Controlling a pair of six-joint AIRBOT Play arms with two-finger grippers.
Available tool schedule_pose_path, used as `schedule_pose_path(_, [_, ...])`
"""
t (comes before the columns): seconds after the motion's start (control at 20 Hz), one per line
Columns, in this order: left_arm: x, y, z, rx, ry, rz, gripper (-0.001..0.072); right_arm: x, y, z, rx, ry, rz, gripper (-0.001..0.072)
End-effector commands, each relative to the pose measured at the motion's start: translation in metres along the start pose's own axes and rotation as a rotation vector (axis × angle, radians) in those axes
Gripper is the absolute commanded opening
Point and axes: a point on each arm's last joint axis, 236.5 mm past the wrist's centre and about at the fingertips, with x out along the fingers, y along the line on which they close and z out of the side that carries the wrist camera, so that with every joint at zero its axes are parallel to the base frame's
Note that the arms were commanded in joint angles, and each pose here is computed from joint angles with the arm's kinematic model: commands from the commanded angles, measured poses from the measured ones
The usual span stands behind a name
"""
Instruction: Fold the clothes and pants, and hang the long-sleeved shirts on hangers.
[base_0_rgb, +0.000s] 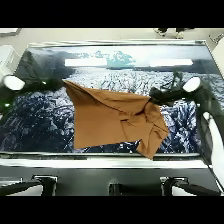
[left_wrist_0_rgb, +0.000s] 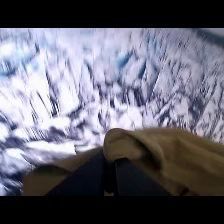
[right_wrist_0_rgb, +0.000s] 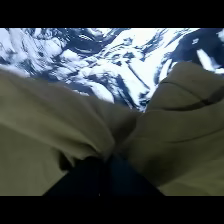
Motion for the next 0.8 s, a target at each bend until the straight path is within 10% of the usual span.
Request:
schedule_pose_path(0.0, [0.046, 0.010, -0.052, -0.198, 0.210, -0.047, 0.0028, 0.038, 0.009, 0.007, 0.156, 0.007, 0.114, 0.0041])
schedule_pose_path(0.05, [0.043, 0.013, -0.055, -0.194, 0.227, -0.045, 0.0211, 0.031, 0.004, 0.011, 0.120, 0.005, 0.100, 0.0128])
schedule_pose_path(0.1, [0.035, 0.018, -0.053, -0.199, 0.247, -0.045, 0.0605, 0.017, -0.006, 0.016, 0.092, 0.017, 0.082, 0.0413])
schedule_pose_path(0.15, [0.022, 0.026, -0.054, -0.187, 0.287, -0.041, 0.0708, -0.002, -0.022, 0.019, 0.056, 0.047, 0.056, 0.0662])
schedule_pose_path(0.4, [-0.065, 0.115, -0.118, -0.223, 0.622, 0.131, 0.0653, -0.081, -0.165, -0.050, 0.250, 0.332, -0.158, 0.0668])
schedule_pose_path(0.75, [-0.050, 0.122, -0.264, -0.333, 0.731, 0.045, 0.0488, -0.056, -0.181, -0.124, 0.324, 0.426, -0.082, 0.0669])
